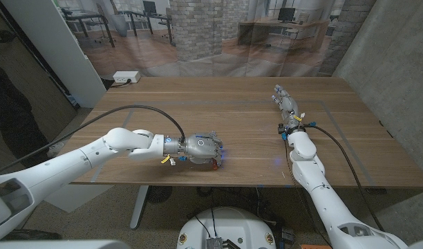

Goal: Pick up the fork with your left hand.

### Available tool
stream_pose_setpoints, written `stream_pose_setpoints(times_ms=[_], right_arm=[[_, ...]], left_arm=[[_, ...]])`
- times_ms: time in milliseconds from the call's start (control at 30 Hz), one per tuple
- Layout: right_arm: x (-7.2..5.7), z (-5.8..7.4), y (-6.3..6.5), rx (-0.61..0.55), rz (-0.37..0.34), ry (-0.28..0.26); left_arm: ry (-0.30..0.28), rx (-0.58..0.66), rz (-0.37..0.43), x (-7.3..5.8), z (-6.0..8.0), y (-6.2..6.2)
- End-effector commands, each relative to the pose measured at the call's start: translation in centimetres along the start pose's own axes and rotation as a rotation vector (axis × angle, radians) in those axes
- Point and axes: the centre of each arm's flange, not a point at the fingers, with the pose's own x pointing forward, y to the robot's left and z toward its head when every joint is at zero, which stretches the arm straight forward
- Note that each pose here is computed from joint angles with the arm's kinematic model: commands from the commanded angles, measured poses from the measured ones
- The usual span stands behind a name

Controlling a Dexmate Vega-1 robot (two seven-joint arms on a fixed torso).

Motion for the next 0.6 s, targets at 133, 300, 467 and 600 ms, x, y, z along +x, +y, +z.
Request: stream_pose_setpoints(times_ms=[133, 300, 467, 600], right_arm=[[-0.4, 0.6, -0.4, -0.001, -0.004, -0.012], [-0.6, 0.7, -0.4, 0.000, 0.001, -0.015], [-0.7, 0.9, -0.4, -0.001, 0.005, -0.019], [-0.7, 1.0, -0.4, 0.000, 0.007, -0.020]], left_arm=[[0.017, 0.031, 0.020, 0.1, 0.8, 0.4], [0.048, 0.024, 0.042, 0.0, 0.7, 1.0], [0.068, 0.034, 0.054, -0.1, 0.8, 1.5], [0.083, 0.035, 0.066, -0.3, 0.8, 1.7]])
